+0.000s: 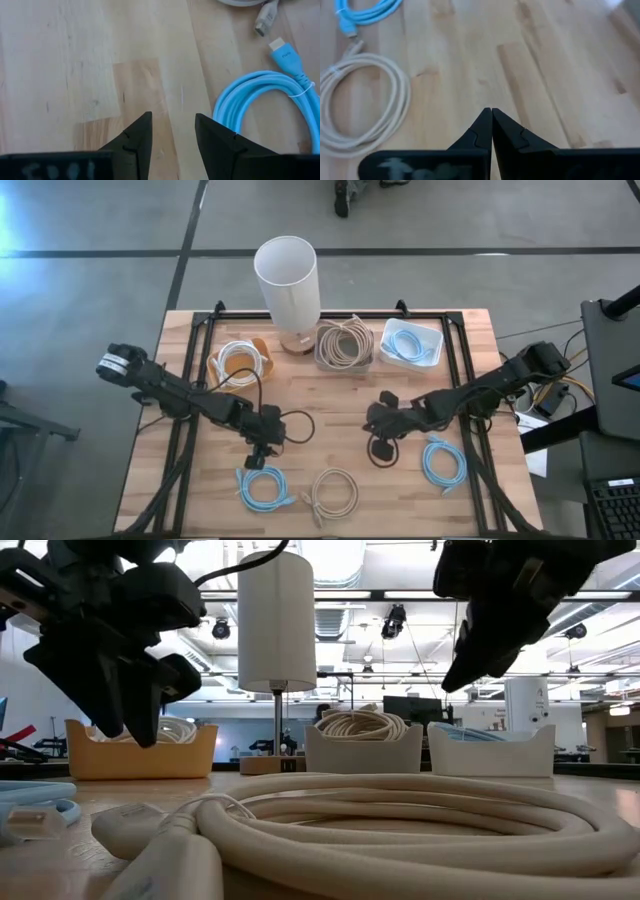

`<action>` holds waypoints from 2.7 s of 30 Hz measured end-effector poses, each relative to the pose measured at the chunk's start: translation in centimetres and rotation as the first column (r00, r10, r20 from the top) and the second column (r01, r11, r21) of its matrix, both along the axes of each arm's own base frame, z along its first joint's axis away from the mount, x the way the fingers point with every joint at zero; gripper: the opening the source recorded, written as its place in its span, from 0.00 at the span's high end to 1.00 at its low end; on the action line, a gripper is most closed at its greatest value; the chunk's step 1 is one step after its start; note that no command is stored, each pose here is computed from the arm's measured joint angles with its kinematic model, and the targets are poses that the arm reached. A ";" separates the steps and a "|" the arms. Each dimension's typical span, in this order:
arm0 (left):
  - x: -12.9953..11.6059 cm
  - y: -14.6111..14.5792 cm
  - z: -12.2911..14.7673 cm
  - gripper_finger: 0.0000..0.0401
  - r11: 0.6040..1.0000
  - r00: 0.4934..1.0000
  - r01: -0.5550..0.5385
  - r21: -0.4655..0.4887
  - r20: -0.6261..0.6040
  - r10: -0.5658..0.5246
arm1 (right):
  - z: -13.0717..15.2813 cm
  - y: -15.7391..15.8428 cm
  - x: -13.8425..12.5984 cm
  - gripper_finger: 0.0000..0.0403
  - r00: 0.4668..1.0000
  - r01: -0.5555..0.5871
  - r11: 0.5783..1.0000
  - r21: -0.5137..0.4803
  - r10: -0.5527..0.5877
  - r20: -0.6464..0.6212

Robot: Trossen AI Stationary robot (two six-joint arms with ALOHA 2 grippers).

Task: Sort HDMI cables
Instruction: Put the left blue HDMI cable into the white bin

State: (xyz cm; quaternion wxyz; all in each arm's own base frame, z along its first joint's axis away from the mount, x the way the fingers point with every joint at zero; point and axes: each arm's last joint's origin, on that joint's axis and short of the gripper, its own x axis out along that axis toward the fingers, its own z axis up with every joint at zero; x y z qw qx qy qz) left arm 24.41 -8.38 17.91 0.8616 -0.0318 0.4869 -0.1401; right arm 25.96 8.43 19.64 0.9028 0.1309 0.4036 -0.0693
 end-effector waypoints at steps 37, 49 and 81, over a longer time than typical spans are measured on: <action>0.0 0.0 -0.1 0.65 1.000 1.000 0.000 0.000 -0.001 0.000 | 0.2 0.8 2.6 0.96 0.982 -0.059 0.991 -0.122 0.079 0.171; 0.0 0.0 -0.1 0.65 1.000 1.000 0.000 -0.001 0.000 0.000 | 0.2 1.0 2.6 0.65 0.980 -0.080 0.992 -0.098 0.096 0.172; 0.5 0.2 0.1 0.65 0.889 0.929 0.287 0.357 0.124 -0.349 | 0.1 0.9 2.5 0.65 0.982 -0.082 0.991 -0.103 0.098 0.164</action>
